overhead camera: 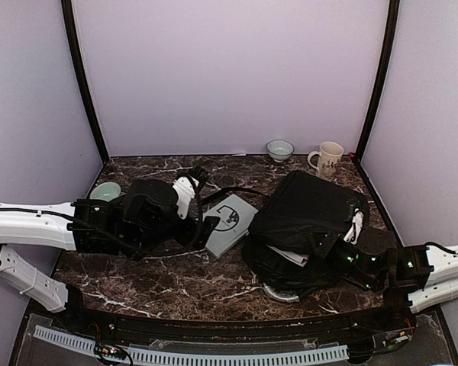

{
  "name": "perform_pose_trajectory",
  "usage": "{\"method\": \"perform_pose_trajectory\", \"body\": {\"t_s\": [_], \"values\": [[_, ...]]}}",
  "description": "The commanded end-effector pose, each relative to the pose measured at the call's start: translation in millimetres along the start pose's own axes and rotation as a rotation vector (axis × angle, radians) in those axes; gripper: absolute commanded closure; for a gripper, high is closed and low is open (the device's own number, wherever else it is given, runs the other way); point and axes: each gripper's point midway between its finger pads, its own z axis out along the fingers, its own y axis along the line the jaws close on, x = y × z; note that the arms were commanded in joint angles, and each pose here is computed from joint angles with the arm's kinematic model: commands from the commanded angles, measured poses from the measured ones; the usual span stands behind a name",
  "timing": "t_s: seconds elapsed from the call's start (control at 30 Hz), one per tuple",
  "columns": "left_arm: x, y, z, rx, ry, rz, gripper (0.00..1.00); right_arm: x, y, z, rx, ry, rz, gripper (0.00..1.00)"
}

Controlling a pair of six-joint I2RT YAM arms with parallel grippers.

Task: Pack the student bag
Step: Adjust the book in the largest pocket of the bag, then adjust the student bag at the center of the board.

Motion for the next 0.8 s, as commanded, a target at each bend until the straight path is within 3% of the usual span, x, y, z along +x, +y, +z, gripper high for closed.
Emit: {"method": "perform_pose_trajectory", "body": {"t_s": [0.0,0.13,0.17,0.23,0.3,0.37,0.47,0.67,0.77], "values": [[45.2,56.1,1.1,-0.166,0.131,-0.040,0.08,-17.4,-15.9,-5.9,0.066,-0.096,0.015,1.00],[62.6,90.2,11.3,-0.247,0.158,-0.147,0.08,-19.1,-27.2,-9.5,0.092,-0.109,0.025,0.97],[69.2,97.9,13.8,-0.264,0.165,-0.174,0.08,-17.6,-26.3,-9.7,0.080,-0.101,0.023,0.91],[77.3,109.4,17.5,-0.283,0.156,-0.236,0.08,-12.1,-15.9,-9.8,0.014,-0.065,0.037,0.69],[83.4,117.9,22.6,-0.286,0.145,-0.273,0.08,2.2,14.3,-13.2,-0.148,0.039,0.041,0.53],[91.4,129.0,27.7,-0.308,0.152,-0.297,0.09,14.7,59.2,-25.7,-0.376,0.147,0.046,0.46],[104.2,141.7,37.4,-0.324,0.187,-0.322,0.11,32.6,92.5,-38.4,-0.495,0.256,0.013,0.43],[114.9,131.2,54.5,-0.250,0.219,-0.339,0.16,68.0,115.7,-21.9,-0.364,0.315,-0.165,0.29],[115.3,108.9,60.6,-0.121,0.235,-0.330,0.28,84.7,119.2,-7.0,-0.250,0.338,-0.275,0.28]]}}
